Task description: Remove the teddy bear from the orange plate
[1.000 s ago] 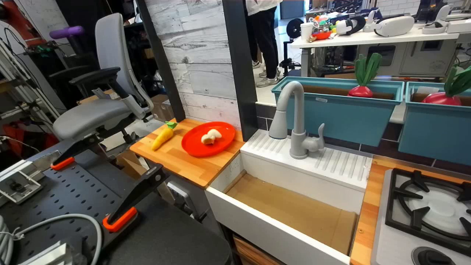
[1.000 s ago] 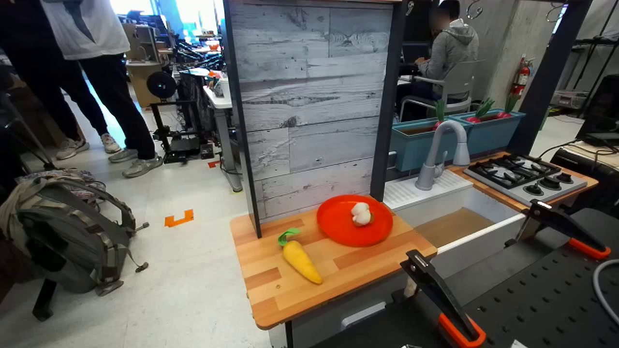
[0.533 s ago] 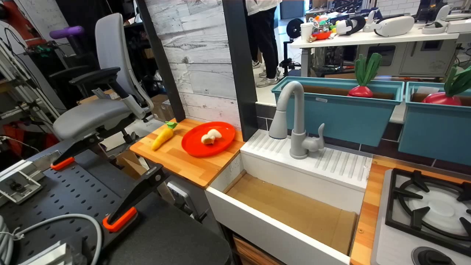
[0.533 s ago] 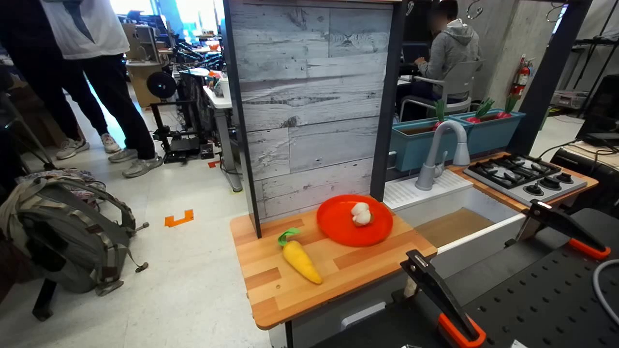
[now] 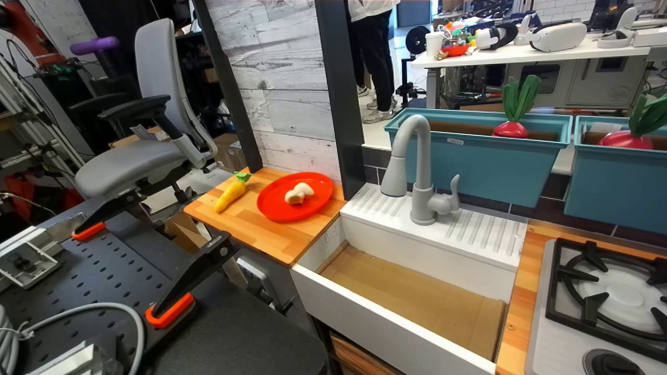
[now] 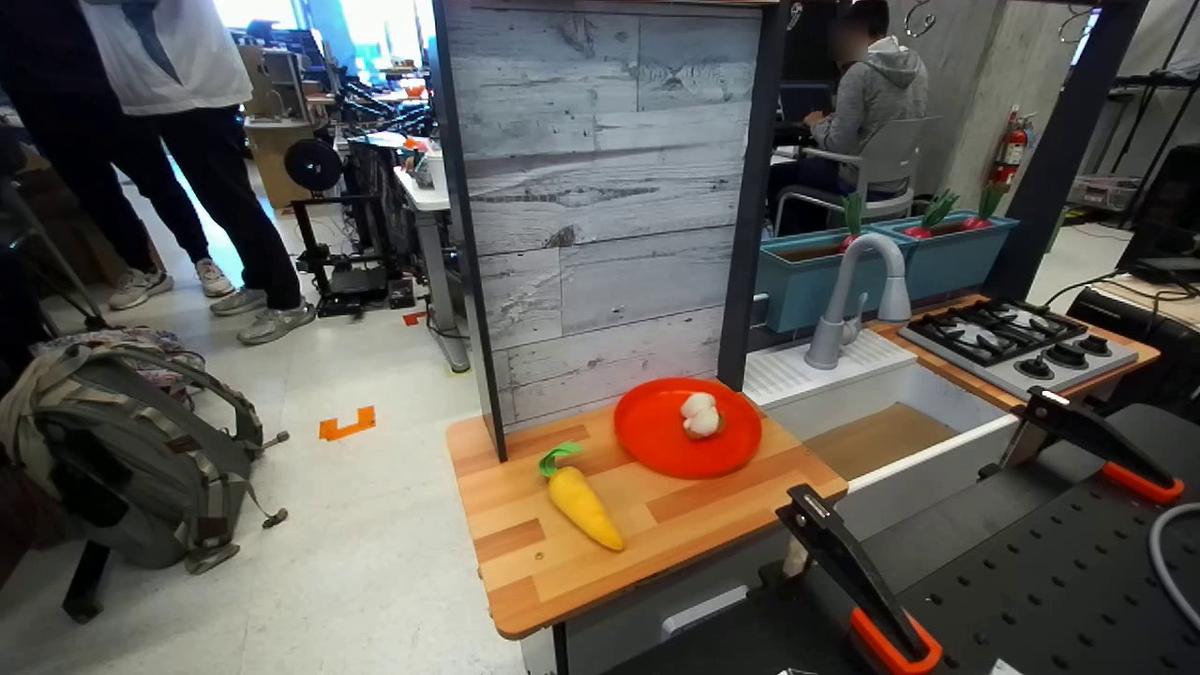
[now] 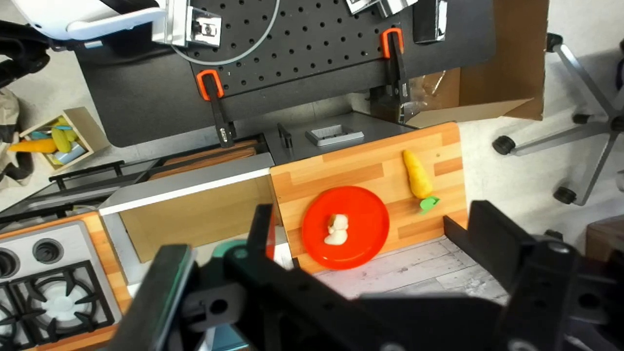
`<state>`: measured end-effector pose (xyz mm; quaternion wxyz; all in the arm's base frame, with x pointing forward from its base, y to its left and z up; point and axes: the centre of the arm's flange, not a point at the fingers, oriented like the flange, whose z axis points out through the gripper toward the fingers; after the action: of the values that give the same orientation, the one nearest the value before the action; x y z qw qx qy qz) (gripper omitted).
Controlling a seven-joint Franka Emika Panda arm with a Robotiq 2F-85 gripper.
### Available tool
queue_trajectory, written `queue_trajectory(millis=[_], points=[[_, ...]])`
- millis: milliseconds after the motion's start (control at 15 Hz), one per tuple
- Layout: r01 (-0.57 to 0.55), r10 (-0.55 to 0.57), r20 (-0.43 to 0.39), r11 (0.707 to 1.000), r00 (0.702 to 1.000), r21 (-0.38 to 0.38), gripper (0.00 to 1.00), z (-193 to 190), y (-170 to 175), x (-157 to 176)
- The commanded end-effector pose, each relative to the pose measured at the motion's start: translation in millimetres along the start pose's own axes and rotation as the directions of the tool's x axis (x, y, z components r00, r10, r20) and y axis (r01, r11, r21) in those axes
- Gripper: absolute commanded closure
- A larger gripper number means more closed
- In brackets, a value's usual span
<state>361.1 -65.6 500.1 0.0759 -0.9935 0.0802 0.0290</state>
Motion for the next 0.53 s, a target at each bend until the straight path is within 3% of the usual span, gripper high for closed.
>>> queue_trajectory(millis=[0, 467], points=[[-0.022, 0.023, -0.027, 0.999, 0.999, 0.034, 0.0, 48.0, -2.3, 33.2], [-0.025, 0.032, -0.104, 0.997, 0.994, 0.073, 0.0, 154.6, -33.9, 93.5]])
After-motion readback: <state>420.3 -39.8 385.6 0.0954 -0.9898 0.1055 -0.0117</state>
